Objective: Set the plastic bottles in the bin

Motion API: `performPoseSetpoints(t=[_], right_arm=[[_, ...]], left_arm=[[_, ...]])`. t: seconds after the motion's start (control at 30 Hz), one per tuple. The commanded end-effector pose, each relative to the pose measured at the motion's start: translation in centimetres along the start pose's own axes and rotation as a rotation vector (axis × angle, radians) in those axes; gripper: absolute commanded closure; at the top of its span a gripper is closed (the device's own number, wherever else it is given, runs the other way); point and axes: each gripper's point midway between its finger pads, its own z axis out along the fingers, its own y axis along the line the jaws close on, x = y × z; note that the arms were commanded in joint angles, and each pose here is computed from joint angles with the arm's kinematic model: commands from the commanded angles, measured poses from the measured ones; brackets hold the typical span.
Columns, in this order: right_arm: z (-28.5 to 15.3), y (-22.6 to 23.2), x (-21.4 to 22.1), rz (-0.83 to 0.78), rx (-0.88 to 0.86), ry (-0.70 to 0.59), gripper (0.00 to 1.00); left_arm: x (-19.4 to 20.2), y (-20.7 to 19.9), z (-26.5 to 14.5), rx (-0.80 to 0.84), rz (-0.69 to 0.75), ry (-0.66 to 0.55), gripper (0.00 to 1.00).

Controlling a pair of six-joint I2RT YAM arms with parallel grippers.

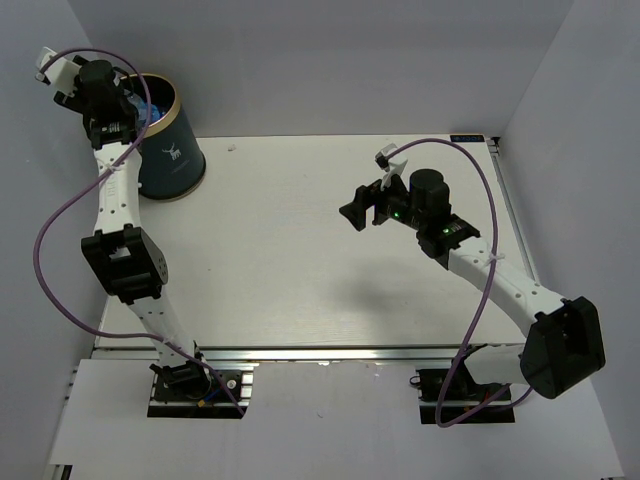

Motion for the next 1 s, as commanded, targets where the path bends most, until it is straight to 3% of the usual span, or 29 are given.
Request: performPoseSetpoints(t=[0.0,0.3,0.47,0.6,0.67,0.87,0.97], right_arm=[[0.2,-0.8,-0.6,-0.029,0.022,-0.028,0.11],[0.4,-1.8,-0.1,-0.049,0.059,-0.016,0.11],[0.9,-2.3,0.6,-0.055,0.069,0.006,0.11],[1.4,-3.1,1.7,-0.052,0.094,0.040,0.11],[1.6,-3.1,1.9,-0.048,0.095,0.052,0.11],[1.7,-3.4,2.5,-0.044,0.104,0.075,0.11],[1.6,-3.4,2.5,-0.044,0.102,0.073,0.11]], left_arm=[[-2.8,-2.6,-0.9,0.089,-0.061,-0.040,0.51],[0.6,-4.9,1.1,0.209,-0.075,-0.038,0.48],[4.3,-5.6,0.8,0.230,0.069,-0.038,0.47],[6.6,-6.7,-0.7,0.217,0.210,-0.079,0.34],[7.1,-6.8,-0.9,0.204,0.242,-0.083,0.12],[6.5,-6.6,-0.9,0.166,0.220,-0.080,0.02],[4.3,-6.4,-1.3,0.131,0.204,-0.107,0.02]])
